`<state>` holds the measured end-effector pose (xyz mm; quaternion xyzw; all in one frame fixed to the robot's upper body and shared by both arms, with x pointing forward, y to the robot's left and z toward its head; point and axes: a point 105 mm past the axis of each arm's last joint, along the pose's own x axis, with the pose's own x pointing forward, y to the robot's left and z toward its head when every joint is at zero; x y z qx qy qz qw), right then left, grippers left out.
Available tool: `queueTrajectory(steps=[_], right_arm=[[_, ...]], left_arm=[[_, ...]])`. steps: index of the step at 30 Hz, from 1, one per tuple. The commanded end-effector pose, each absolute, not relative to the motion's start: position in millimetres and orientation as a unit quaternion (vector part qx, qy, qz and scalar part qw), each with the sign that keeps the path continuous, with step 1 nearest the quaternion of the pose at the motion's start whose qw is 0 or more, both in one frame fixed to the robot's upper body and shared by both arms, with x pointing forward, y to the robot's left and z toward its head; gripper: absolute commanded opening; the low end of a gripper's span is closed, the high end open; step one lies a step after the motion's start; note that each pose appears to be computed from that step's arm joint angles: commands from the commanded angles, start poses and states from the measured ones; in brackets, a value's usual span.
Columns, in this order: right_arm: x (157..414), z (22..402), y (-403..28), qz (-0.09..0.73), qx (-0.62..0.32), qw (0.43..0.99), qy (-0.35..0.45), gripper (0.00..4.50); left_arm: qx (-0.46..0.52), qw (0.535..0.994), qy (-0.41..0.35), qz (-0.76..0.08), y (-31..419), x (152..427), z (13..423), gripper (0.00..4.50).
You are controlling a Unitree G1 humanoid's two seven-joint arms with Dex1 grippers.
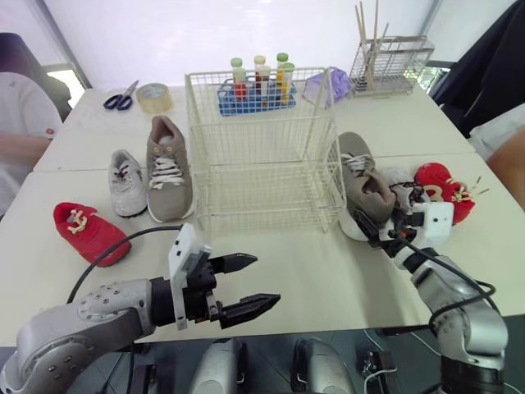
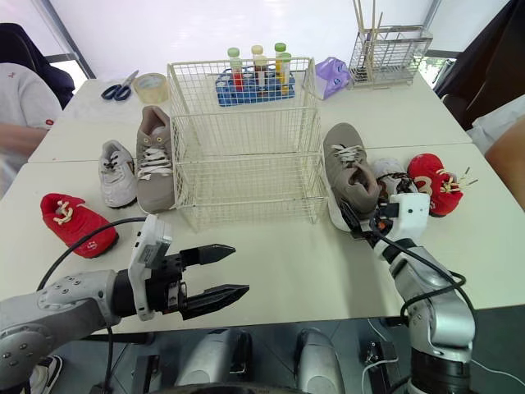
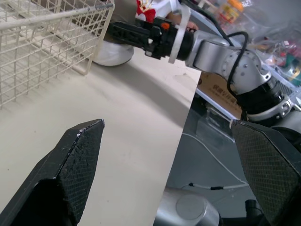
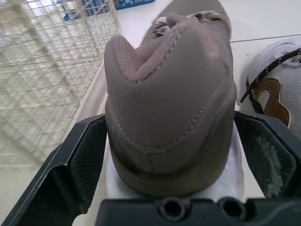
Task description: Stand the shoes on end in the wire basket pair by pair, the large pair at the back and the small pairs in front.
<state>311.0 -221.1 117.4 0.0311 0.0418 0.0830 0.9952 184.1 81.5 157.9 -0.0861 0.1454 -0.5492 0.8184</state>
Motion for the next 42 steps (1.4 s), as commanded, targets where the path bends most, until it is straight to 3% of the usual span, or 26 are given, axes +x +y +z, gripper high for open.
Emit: queueTrajectory(steps=[1,7,10,16,20,26,32,35,37,42], right_arm=[[319,109,-222,0.065,0.014,0.997,0.047,3.23],[320,106,-220,0.063,-0.005,0.997,0.046,1.20],[322,124,-222,0.053,-0.006,0.999,0.009,0.30],[335,196,-238,0.006,-0.014,0.992,-0.124,0.27],[343,268,-246,-0.020,-0.032,0.973,-0.229,0.27],[343,361,-242,0.015,-0.114,0.930,-0.349,0.27],[319,458,-202,0.221,-0.227,0.843,-0.434,0.27],[294,489,-175,0.367,-0.211,0.778,-0.463,0.27],[283,490,-161,0.450,-0.206,0.739,-0.457,0.27],[274,450,-138,0.613,-0.268,0.661,-0.340,0.27]], left_arm=[[-0.077,0.820,0.126,-0.552,81,182,163,4.50],[-0.076,0.825,0.123,-0.546,83,183,162,4.50],[-0.076,0.826,0.123,-0.545,84,184,162,4.50],[-0.076,0.825,0.126,-0.545,90,188,159,4.50],[-0.085,0.818,0.135,-0.553,93,189,157,4.50],[-0.096,0.810,0.137,-0.562,101,192,164,4.50],[-0.119,0.818,0.120,-0.550,119,198,187,4.50],[-0.116,0.831,0.118,-0.531,130,201,191,4.50],[-0.108,0.838,0.120,-0.521,135,199,193,4.50],[-0.120,0.859,0.106,-0.486,151,186,209,4.50]])
